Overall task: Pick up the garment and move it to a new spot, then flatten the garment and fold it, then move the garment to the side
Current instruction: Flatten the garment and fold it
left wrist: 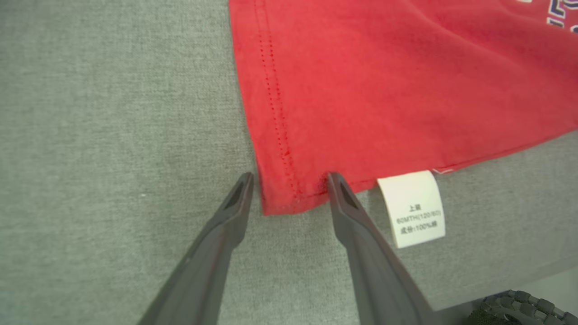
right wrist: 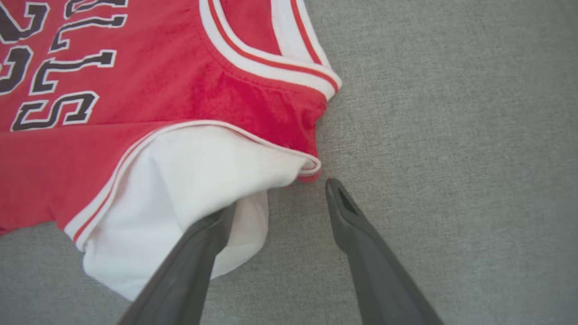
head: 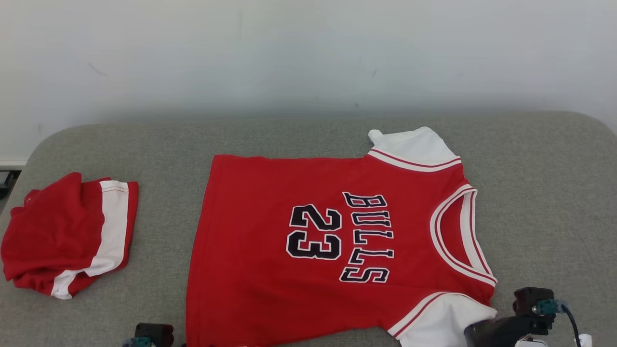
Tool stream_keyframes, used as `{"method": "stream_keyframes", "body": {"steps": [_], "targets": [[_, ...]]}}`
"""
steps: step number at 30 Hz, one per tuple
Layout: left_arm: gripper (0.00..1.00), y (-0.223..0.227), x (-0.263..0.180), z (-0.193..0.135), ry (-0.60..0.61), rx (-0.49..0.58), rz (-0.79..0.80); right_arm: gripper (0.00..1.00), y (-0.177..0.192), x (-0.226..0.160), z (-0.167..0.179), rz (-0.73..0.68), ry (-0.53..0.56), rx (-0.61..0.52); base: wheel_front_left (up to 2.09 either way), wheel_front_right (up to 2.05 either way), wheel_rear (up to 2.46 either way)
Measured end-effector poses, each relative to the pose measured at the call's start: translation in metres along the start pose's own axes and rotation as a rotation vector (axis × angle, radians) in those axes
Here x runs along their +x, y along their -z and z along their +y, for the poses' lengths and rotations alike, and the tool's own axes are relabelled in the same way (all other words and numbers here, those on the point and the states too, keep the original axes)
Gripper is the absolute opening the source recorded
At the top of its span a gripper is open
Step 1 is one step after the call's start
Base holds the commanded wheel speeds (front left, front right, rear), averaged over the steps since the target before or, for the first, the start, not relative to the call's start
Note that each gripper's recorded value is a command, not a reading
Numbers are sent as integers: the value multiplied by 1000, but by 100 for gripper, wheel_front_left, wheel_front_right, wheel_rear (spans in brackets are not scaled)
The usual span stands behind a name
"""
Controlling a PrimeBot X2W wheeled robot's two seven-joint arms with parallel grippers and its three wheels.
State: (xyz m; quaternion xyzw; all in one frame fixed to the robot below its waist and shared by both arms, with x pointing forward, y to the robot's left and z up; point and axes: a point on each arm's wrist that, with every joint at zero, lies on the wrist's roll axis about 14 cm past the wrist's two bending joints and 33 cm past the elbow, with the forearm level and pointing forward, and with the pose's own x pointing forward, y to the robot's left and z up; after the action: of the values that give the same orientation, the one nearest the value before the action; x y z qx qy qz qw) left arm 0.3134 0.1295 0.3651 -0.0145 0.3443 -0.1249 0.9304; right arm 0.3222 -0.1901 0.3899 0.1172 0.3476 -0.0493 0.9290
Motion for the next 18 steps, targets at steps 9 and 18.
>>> {"method": "stream_keyframes", "body": {"steps": [9,18], "targets": [[81,-3,3,3,-5,-3,-5,100,27,8,8,113,-11,-10,0,0,0],[46,-1,4,5,-7,-2,5,56,28,15,8,163,-7,18,0,0,0]]}}
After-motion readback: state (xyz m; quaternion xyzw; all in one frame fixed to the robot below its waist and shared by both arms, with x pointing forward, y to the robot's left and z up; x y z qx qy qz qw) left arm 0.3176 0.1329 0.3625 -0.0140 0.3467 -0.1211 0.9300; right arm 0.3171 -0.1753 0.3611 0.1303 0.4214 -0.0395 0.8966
